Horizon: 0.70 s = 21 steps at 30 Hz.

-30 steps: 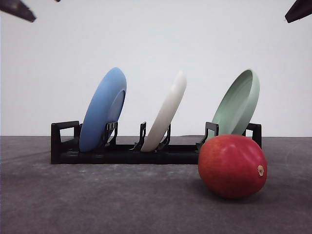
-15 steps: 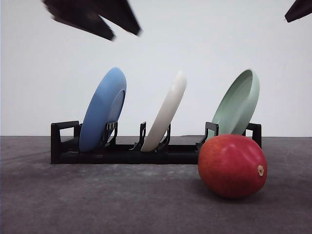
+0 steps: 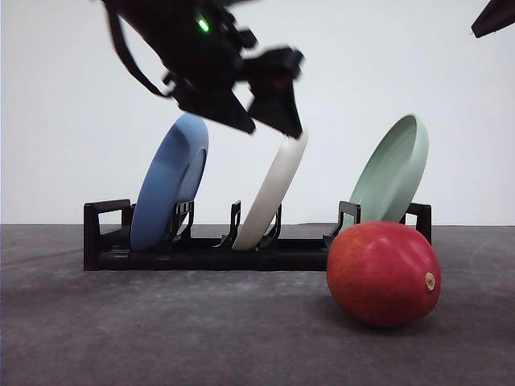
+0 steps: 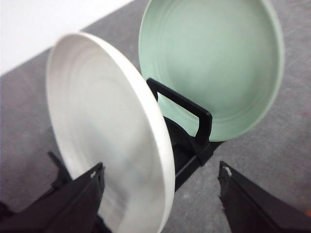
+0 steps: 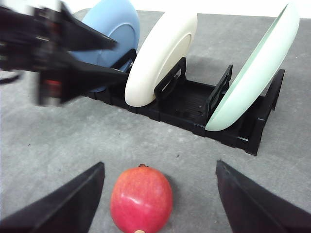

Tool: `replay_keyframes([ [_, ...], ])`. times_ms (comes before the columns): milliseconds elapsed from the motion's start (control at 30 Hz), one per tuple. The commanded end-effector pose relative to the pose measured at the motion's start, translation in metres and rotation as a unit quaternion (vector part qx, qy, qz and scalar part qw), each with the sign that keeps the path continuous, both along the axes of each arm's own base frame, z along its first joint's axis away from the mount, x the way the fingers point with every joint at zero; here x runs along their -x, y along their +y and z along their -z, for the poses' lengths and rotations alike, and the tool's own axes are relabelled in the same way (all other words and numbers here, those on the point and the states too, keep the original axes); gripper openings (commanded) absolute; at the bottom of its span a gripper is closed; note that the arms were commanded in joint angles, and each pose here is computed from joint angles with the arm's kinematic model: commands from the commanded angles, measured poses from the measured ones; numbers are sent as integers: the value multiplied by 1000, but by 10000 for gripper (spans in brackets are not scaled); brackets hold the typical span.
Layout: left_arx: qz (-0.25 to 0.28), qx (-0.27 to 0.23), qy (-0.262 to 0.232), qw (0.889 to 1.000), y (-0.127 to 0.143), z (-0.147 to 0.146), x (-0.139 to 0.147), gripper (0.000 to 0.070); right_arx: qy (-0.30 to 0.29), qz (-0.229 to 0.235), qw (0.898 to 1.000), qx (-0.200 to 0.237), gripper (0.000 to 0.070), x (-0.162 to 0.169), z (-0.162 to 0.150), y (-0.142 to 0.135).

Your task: Place pomegranate in white plate

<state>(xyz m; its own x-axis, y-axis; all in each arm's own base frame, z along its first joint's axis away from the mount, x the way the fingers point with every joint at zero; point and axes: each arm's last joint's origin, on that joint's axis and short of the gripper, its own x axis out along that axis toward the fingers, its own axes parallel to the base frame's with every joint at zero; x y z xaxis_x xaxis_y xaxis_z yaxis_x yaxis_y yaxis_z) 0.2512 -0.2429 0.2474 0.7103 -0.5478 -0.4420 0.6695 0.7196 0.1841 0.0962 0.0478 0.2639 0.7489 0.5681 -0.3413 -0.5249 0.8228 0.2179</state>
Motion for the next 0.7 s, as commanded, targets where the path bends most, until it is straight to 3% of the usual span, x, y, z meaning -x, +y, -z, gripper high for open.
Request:
replay_keyframes([
  [0,-5,15,5,1000,-11,-1,-6,432,-7,-1,1000,-8,450,0,-5,0],
  [333,-42,19,30,998,-28,15,-26,415,-7,-1,1000,-8,450,0,-5,0],
  [533,-47,25,39,998,-28,16,-26,139,-7,-1,1000,-8,450,0,-5,0],
  [667,-62,49,57,995,-28,16,-26,90,-7,-1,1000,-8,450,0,-5,0],
])
